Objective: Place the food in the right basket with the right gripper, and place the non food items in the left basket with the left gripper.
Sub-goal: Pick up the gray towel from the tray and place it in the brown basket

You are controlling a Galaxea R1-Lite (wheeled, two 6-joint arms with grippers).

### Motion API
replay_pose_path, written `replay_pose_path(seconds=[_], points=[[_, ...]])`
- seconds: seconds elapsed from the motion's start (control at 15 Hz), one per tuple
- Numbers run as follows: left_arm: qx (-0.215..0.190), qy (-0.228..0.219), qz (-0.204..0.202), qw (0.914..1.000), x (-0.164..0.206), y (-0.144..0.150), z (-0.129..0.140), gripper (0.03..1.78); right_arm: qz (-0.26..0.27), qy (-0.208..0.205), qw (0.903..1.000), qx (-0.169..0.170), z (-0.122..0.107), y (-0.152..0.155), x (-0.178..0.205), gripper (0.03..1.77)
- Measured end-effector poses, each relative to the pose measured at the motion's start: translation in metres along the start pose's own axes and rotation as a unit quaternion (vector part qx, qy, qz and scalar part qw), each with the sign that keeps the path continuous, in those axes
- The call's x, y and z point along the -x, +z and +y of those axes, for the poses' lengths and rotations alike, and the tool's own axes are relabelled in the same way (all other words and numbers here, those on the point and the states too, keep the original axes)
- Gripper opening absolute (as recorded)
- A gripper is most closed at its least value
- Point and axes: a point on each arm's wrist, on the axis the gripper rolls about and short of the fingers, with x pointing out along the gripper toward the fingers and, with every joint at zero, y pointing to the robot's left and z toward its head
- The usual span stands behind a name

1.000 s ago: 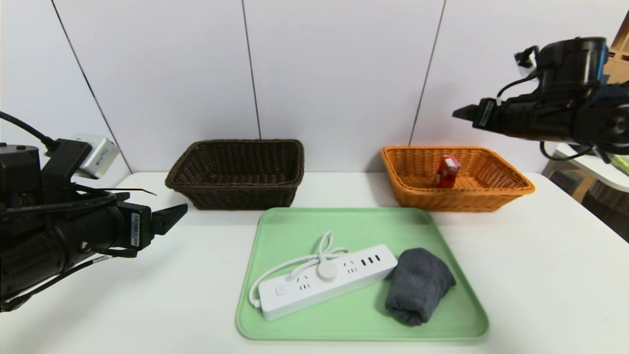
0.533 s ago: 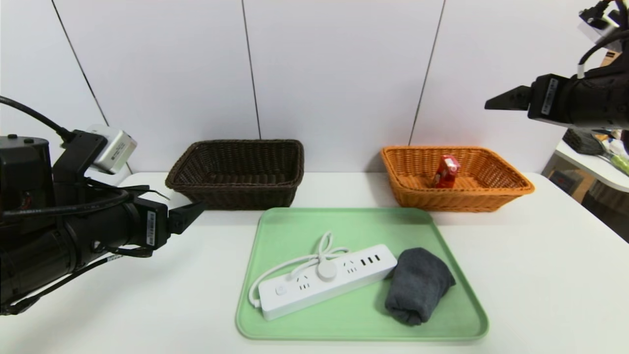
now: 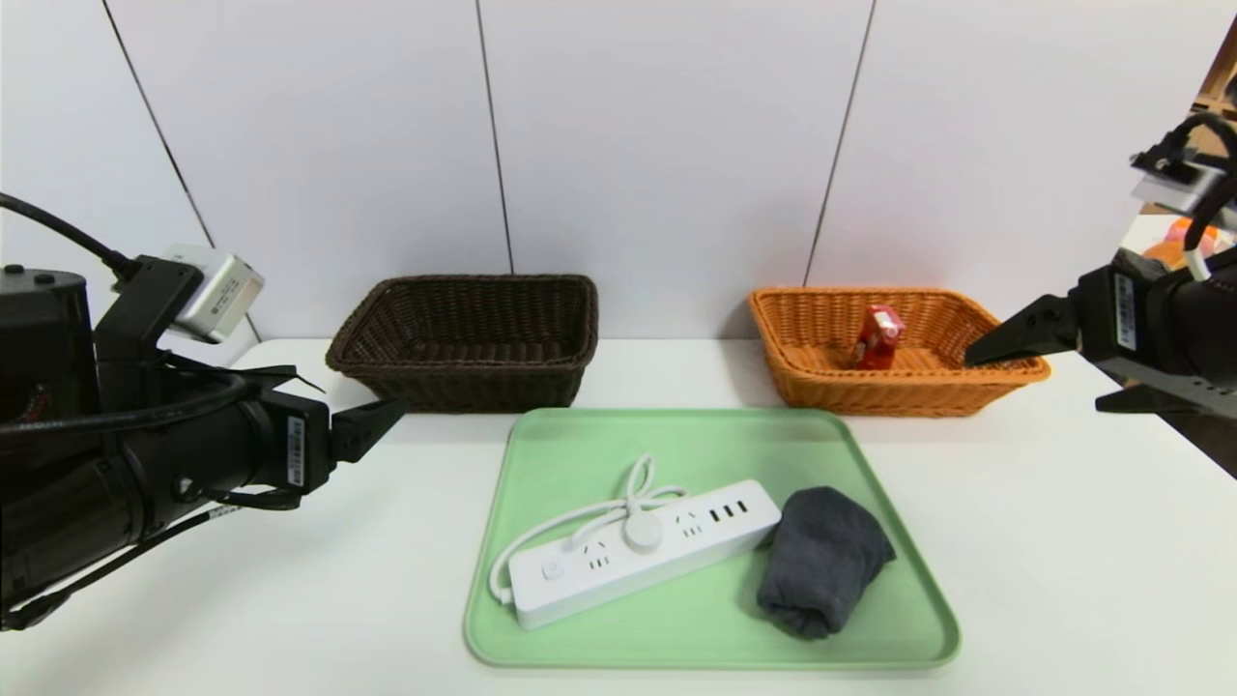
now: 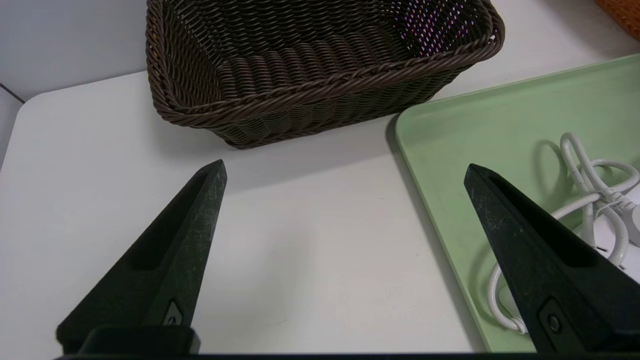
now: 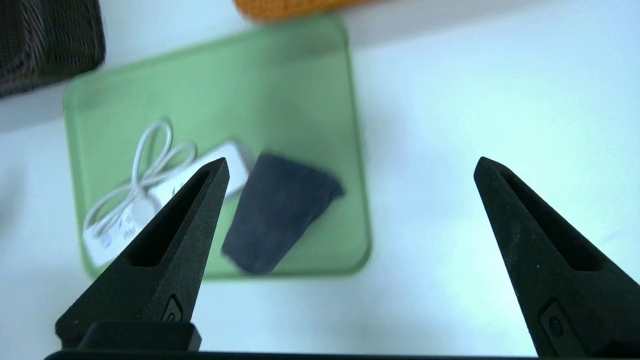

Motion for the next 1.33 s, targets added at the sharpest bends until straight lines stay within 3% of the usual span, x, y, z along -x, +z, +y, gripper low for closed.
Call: replay_pose_path(seconds=[0.13, 0.27, 0.4, 0.53, 0.87, 1.33], points=[[0.001, 0.000, -0.001, 1.0000, 0.007, -0.001, 0.001, 1.69, 0.091, 0.002, 0.9943, -0.056, 0.011, -0.010, -0.009, 1.69], [0.001, 0.000, -0.001, 1.0000, 0.014, -0.005, 0.002, 1.69, 0.184, 0.005, 0.9781, -0.098, 0.022, -0.018, -0.020, 1.69], [0.002, 0.001, -0.007, 1.0000, 0.020, -0.006, 0.003, 1.69, 0.237, -0.002, 0.9641, -0.119, 0.031, -0.025, -0.033, 1.69], [0.003, 0.005, -0.012, 0.9999, 0.024, -0.005, 0.004, 1.69, 0.278, -0.023, 0.9537, -0.112, 0.042, -0.034, -0.044, 1.69], [0.003, 0.006, -0.019, 0.9998, 0.028, -0.005, 0.004, 1.69, 0.331, -0.054, 0.9389, -0.079, 0.064, -0.051, -0.079, 1.69], [0.002, 0.005, -0.017, 0.9998, 0.029, -0.007, 0.004, 1.69, 0.352, -0.079, 0.9299, -0.070, 0.084, -0.052, -0.122, 1.69]])
